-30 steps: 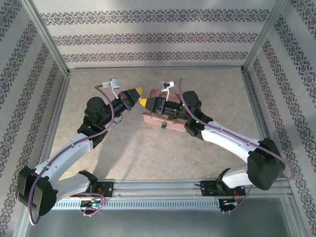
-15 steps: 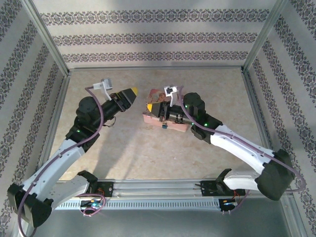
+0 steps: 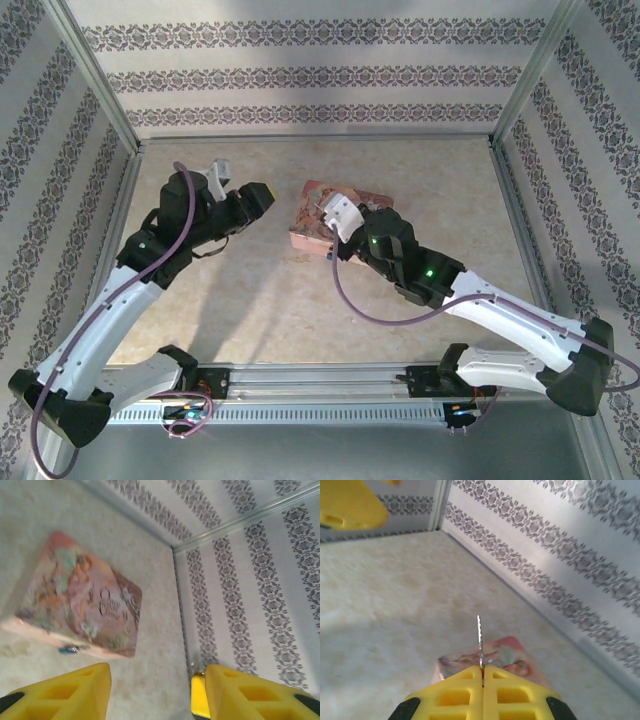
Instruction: Unlock the padlock with the key
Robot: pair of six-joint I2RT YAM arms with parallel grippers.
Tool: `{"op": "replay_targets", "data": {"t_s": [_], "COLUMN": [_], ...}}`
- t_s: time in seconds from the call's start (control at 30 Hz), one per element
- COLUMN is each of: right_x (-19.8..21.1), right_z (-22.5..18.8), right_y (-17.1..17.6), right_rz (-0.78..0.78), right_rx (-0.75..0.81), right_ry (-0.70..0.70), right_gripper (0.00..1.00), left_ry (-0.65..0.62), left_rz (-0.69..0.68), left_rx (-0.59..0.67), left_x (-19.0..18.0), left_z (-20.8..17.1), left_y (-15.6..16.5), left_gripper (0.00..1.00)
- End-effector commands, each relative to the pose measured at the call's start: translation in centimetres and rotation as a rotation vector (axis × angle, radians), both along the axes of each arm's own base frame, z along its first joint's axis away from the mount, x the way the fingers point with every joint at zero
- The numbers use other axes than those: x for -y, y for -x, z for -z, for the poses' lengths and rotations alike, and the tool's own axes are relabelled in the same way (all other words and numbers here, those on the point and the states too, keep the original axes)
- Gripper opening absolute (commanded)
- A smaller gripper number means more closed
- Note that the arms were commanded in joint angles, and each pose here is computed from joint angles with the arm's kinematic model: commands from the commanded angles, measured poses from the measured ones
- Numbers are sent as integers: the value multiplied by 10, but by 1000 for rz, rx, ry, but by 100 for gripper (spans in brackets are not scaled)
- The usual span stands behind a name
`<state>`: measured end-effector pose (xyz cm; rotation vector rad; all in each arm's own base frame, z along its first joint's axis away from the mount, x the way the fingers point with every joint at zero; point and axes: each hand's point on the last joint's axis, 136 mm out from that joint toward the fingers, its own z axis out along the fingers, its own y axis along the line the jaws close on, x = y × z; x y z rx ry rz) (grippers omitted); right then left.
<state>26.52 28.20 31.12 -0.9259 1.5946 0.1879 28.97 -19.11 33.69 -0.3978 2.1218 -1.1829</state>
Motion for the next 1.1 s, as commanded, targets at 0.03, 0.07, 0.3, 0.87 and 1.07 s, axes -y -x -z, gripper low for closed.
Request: {"op": "replay_targets", "data": {"t_s": [0.03, 0.07, 0.3, 0.87, 1.07], "right_x": [-1, -5, -21, -42, -46], "right_z": [-13, -13, 4, 12, 10], "right_y": [-4, -2, 7, 5, 8], "right_rz": [-6, -21, -133, -211, -232], "right_rx": [268, 297, 404, 432, 434], "right_ry": [242, 276, 478, 561, 545], "right_gripper": [0, 0, 0, 0, 0], "left_ry": [220, 228, 353, 471, 472], "left_rz": [57, 58, -22, -73, -78], "left_rx": [-108, -116, -141, -231, -246], "left_x": [22, 23, 23, 44, 47], "left_z": [0, 1, 8, 30, 34], "left_y": [6, 5, -2, -10, -12], "left_gripper": [50, 50, 43, 38, 37]}}
